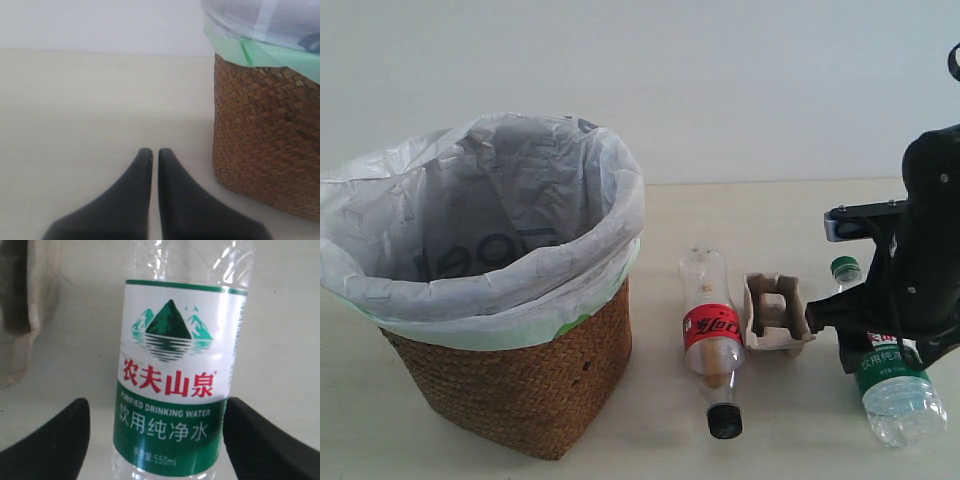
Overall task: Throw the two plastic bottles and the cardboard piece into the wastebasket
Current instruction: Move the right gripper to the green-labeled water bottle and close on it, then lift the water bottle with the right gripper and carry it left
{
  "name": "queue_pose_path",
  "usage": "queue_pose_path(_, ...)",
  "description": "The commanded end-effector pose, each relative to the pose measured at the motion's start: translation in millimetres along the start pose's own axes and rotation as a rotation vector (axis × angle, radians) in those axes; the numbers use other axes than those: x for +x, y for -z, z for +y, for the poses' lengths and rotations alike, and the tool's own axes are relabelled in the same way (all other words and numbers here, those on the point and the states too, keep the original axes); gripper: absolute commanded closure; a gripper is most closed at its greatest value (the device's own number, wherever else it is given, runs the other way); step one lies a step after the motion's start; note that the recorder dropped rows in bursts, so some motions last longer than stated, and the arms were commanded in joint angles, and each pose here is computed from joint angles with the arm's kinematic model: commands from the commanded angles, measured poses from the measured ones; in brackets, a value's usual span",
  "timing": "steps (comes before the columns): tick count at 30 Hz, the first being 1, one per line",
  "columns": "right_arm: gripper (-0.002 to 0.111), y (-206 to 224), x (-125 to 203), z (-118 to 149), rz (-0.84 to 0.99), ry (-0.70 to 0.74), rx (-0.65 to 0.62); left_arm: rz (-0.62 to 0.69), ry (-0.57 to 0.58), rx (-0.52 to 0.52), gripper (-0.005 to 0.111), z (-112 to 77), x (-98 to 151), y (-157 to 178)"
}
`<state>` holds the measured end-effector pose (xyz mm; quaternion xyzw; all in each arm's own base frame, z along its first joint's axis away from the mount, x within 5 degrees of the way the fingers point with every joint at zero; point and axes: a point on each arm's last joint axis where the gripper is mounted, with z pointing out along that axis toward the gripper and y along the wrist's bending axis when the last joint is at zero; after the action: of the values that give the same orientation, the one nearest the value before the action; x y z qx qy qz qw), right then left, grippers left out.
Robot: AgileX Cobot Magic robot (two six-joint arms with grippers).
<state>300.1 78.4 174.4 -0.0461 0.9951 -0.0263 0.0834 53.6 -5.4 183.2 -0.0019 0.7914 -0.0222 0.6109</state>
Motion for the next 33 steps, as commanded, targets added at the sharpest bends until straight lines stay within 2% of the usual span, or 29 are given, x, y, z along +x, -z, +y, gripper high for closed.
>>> queue_pose_path(1, 0.042, -4, 0, -2, 0.003, 0.010, 0.012, 0.002, -0.009, -0.004, 0.103, 0.3, 1, 0)
queue_pose_path(25, 0.043, -26, -3, -3, 0.029, 0.006, 0.057, 0.002, -0.009, -0.004, 0.103, 0.3, 1, 0)
queue_pose_path(28, 0.056, -26, -3, -3, 0.033, 0.006, 0.059, 0.002, -0.009, -0.004, 0.103, 0.3, 1, 0)
queue_pose_path(33, 0.092, -26, -4, -2, 0.020, 0.007, 0.054, 0.002, -0.009, -0.004, 0.103, 0.3, 1, 0)
